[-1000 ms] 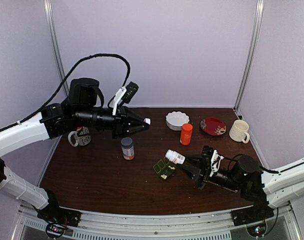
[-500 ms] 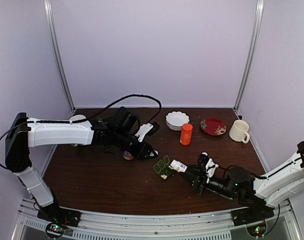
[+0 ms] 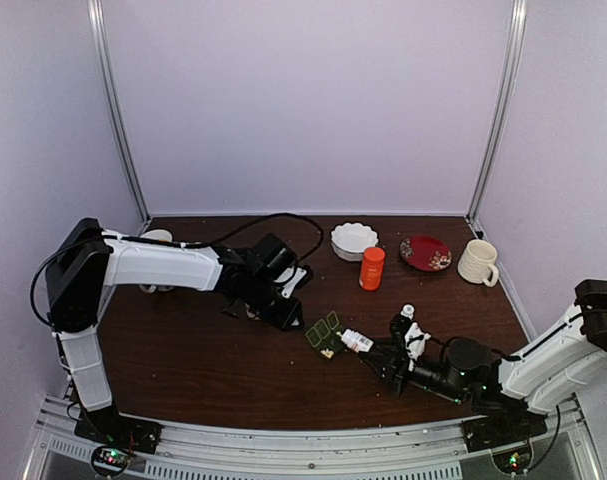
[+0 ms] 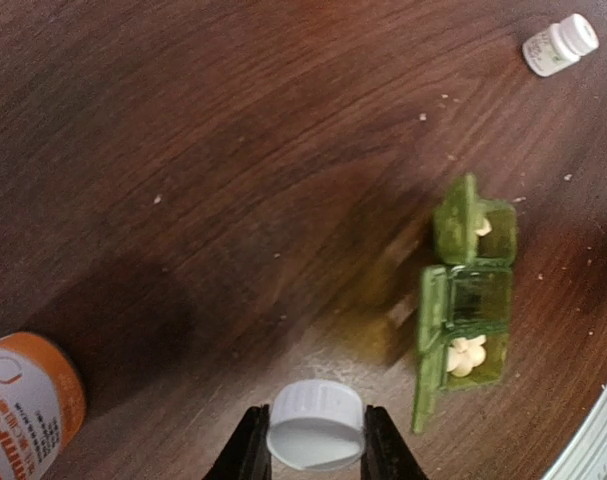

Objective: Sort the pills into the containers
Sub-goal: Pour the pill into the compartment of the pill container.

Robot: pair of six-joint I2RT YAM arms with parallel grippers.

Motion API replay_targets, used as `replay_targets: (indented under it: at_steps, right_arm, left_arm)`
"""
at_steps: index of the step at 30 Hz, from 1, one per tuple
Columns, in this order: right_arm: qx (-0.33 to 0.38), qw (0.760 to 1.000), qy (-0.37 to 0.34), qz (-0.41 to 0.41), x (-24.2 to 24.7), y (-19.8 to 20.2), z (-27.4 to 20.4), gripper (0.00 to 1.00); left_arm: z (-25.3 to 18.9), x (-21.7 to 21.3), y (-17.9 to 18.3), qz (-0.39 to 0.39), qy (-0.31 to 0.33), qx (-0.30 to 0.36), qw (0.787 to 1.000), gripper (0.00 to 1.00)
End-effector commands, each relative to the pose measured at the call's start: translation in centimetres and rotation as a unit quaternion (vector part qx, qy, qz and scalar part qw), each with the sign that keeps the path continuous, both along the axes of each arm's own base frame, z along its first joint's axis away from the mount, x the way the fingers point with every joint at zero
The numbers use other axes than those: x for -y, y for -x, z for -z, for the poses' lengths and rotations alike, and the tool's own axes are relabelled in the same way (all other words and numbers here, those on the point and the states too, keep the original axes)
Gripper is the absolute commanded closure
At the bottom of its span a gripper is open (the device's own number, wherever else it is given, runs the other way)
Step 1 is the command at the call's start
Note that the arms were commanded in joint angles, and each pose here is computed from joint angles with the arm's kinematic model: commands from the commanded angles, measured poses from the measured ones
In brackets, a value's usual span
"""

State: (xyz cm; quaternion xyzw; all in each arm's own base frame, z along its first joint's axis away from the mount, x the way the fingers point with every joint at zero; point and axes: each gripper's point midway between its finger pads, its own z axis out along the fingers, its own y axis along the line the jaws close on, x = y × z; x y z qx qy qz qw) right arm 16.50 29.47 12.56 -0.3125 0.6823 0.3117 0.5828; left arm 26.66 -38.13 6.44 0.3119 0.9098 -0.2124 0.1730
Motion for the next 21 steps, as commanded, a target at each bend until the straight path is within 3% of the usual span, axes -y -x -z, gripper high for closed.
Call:
replay_targets:
  at_steps: [1, 12, 21]
  right_arm:
    - [-0.002, 1.0, -0.02, 0.004, 0.1, -0.2, -0.6, 1.0]
    - [-0.032, 0.999, -0.002, 0.02, -0.6, -1.1, 1.0, 1.0]
    - [-0.081, 0.996, 0.026, 0.031, -1.1, -2.3, 3.2, 1.0]
  left_arm:
    - [-0.7, -2.7, -1.4, -0.061, -0.042, 0.031, 0.997, 1.0]
    - [-0.5, -1.0, -0.4, -0.031, 0.001, 0.012, 0.999, 1.0]
    - [0.8, -0.1, -1.0, -0.024, -0.009, 0.007, 1.0, 1.0]
